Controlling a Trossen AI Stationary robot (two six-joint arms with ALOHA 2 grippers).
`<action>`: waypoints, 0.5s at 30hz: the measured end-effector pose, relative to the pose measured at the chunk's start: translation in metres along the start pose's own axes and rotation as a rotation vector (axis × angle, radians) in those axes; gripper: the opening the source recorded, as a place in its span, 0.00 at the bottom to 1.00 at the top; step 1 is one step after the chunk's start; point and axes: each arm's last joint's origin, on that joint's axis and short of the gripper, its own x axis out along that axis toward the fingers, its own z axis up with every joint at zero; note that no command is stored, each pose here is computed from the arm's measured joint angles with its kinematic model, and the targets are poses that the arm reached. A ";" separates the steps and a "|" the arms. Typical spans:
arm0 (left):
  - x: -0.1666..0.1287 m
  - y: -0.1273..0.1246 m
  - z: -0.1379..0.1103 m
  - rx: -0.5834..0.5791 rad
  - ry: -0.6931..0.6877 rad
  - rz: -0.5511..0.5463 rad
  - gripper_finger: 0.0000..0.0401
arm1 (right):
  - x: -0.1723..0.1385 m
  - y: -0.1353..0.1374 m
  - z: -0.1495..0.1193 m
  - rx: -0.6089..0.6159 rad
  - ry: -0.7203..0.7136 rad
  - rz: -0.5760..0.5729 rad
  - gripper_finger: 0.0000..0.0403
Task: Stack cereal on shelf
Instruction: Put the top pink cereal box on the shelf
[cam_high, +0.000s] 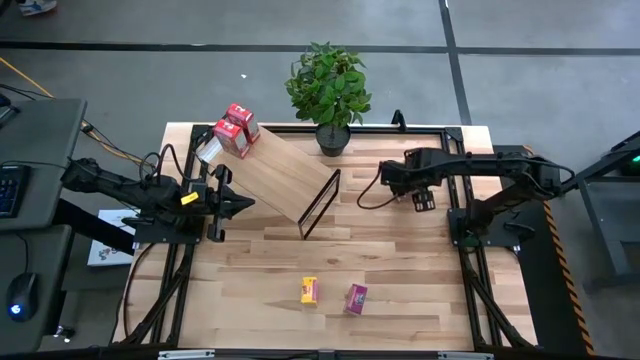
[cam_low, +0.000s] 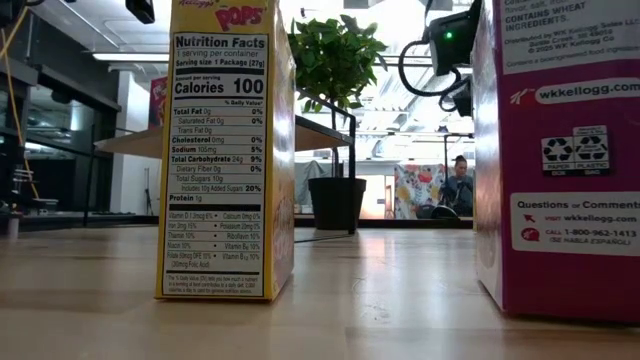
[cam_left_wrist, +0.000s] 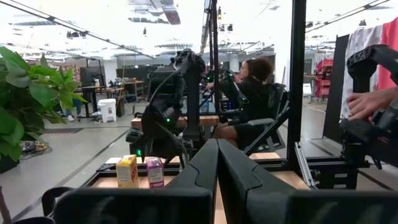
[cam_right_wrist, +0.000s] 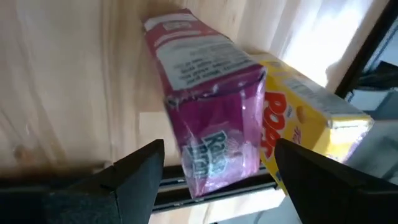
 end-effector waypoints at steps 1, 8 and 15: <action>0.000 0.000 0.000 0.000 0.001 0.000 0.00 | 0.000 0.000 0.001 -0.004 -0.008 0.000 0.74; 0.000 0.000 0.000 0.000 0.003 -0.001 0.00 | 0.002 0.000 0.006 -0.007 -0.043 0.031 0.74; 0.001 0.000 -0.001 0.001 0.008 -0.001 0.00 | 0.014 0.002 0.017 -0.027 0.003 0.072 0.74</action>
